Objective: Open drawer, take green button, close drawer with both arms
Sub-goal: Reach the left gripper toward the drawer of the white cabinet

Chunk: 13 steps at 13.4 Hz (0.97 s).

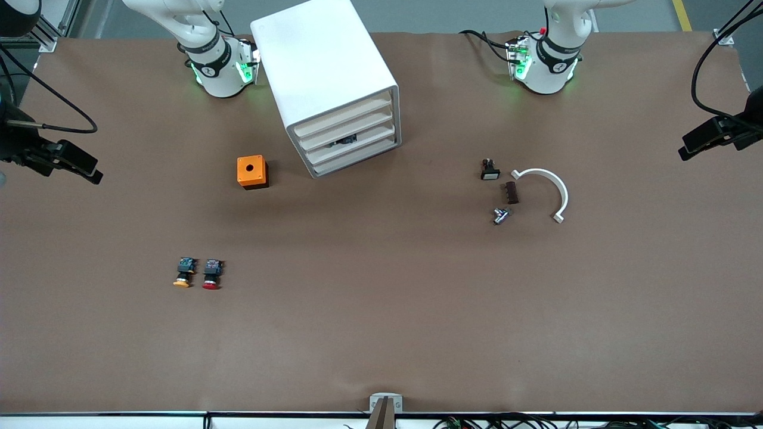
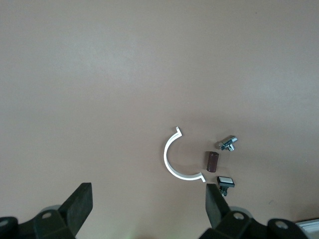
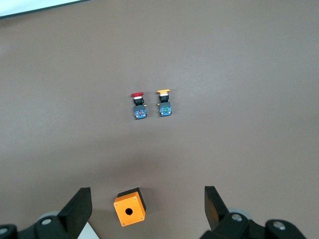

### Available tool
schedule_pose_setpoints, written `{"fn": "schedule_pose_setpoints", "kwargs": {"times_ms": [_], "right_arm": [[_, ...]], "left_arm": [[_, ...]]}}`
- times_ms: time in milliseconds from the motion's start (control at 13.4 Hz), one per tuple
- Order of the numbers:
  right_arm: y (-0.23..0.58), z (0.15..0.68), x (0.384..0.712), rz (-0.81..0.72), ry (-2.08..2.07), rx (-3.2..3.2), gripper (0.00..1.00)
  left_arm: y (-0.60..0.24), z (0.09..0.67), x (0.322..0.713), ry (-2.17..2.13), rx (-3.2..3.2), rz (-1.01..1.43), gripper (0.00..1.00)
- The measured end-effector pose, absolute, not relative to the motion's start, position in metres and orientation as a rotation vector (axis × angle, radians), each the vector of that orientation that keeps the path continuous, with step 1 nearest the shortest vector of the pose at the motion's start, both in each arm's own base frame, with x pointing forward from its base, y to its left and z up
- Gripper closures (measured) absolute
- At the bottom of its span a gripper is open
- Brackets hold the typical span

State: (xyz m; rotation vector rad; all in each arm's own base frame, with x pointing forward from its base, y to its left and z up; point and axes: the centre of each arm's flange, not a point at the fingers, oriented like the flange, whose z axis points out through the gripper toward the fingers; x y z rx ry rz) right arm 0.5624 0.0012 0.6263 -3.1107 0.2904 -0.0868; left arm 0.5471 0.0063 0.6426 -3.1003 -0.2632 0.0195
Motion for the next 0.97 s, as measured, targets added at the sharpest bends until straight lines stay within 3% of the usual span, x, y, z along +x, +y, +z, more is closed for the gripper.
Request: {"fn": "schedule_pose_setpoints", "kwargs": {"times_ms": [449,974], "right_arm": [[0.001,0.628,0.560,-0.079,0.292,-3.112,0.00],[0.000,0.629,0.559,-0.081,0.295,-3.112,0.00]], "left_arm": [[0.008,0.622,0.558,-0.264,-3.100,0.078,0.00],[-0.010,0.493,0.612,-0.279,-3.074,0.389,0.00]]}}
